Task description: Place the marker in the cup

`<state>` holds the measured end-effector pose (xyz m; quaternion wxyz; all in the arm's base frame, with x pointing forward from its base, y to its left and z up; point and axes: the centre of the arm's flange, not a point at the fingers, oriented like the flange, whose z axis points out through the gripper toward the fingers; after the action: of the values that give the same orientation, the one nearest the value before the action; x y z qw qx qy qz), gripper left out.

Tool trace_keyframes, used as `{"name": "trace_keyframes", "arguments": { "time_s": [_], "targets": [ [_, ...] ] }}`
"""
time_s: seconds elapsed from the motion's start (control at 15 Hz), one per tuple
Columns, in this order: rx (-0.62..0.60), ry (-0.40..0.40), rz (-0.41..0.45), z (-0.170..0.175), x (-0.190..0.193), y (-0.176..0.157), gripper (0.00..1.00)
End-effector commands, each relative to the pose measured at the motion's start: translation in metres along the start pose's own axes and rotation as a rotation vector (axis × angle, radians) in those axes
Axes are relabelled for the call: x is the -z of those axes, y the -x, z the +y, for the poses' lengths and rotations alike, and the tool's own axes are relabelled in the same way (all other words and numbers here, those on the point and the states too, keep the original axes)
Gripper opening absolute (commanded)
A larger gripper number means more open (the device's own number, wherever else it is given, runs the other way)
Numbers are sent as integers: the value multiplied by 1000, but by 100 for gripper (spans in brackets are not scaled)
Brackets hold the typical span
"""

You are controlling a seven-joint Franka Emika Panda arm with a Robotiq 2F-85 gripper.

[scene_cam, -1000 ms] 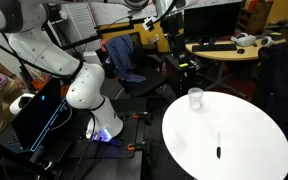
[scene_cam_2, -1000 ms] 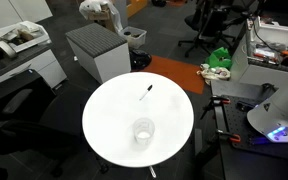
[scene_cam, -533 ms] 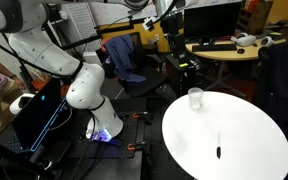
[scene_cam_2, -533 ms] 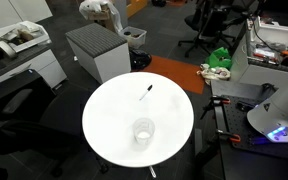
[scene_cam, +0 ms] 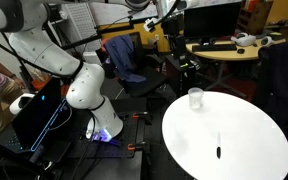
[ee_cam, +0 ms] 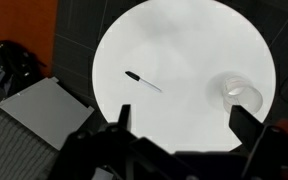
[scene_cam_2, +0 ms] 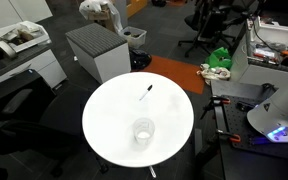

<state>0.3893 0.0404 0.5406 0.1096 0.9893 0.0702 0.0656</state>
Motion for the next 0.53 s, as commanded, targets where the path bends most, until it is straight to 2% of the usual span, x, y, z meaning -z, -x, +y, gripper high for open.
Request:
{"name": "trace_keyframes", "arguments": {
  "time_s": [0.0, 0.27, 0.47],
  "targets": [
    [17, 2, 23, 14, -12, -18, 100],
    [81, 2, 81, 38, -28, -33, 100],
    [181, -25, 75, 64, -41, -41, 100]
  ]
}}
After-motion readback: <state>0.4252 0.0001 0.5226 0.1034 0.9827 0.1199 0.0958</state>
